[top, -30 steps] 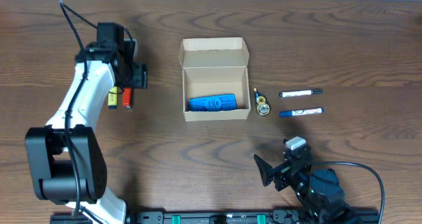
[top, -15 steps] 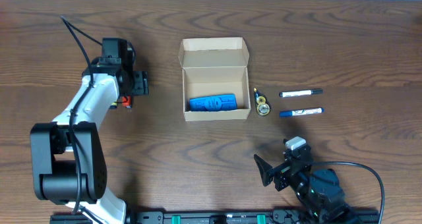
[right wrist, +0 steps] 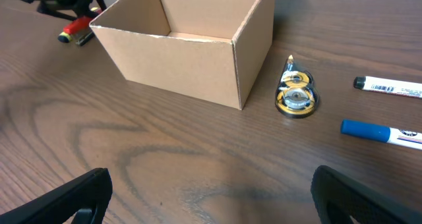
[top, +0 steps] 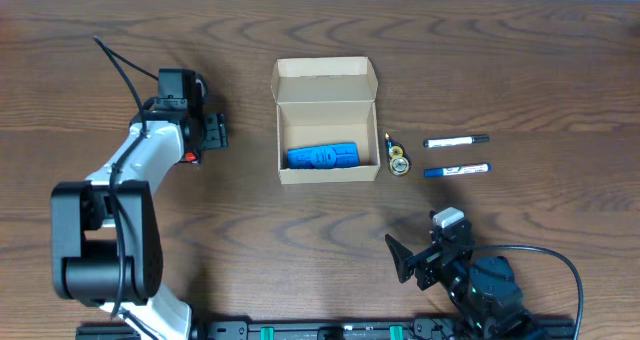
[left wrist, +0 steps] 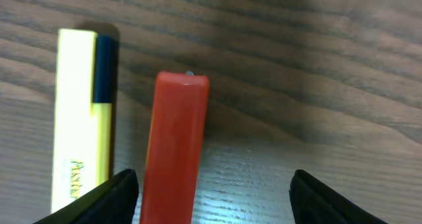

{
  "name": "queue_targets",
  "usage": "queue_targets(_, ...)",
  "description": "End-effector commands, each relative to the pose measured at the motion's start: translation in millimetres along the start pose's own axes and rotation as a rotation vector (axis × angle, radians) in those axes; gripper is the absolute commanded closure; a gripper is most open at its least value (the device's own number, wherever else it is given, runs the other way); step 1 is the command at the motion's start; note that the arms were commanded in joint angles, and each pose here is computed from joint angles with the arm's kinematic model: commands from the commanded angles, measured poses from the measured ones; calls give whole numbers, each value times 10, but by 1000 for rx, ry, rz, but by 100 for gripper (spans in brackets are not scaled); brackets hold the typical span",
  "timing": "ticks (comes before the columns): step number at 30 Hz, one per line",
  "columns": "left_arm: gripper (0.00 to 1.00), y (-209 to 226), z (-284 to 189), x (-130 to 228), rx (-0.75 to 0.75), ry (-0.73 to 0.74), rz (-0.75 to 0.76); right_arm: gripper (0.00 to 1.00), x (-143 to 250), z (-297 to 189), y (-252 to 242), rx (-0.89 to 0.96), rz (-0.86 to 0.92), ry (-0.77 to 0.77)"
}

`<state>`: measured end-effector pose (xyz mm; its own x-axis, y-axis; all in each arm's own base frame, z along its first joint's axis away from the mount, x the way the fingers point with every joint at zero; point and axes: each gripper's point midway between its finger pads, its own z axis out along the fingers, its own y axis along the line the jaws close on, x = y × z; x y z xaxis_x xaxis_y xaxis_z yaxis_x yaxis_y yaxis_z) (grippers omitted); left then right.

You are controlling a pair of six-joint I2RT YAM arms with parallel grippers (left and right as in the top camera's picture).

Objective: Pack container
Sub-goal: 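Move the left gripper to the red stapler and grasp it, then carry the red stapler with the left gripper into the box and release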

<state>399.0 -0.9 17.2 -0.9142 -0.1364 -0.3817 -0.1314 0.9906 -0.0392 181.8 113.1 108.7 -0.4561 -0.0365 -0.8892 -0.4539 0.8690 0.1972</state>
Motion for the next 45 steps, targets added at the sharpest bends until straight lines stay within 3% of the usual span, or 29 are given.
queue_targets(1,28,67,166,136,-28,50,-14,1,8,1,12,-4,-20,-1)
queue_targets(5,30,70,179,130,-30,48,-14,1,6,1,12,-4,-20,-1)
queue_targets(12,59,83,182,136,-38,49,-17,1,6,1,12,-4,-20,-1)
queue_targets(22,87,110,176,138,-54,51,-17,1,8,1,12,-4,-20,-1)
queue_targets(29,94,2,-157,-231,-21,-12,21,1,6,1,12,-4,-20,-1)
queue_targets(34,94,-330,-766,-731,31,-132,201,1,8,1,12,-4,-20,-1)
queue_targets(38,94,-876,-1286,-972,80,-242,501,1,6,1,12,-4,-20,-1)
queue_targets(42,94,-1549,-1657,-933,129,-323,866,1,6,1,12,-4,-20,-1)
queue_targets(45,94,-2055,-1782,-670,237,-356,1127,1,6,1,12,-4,-20,-1)
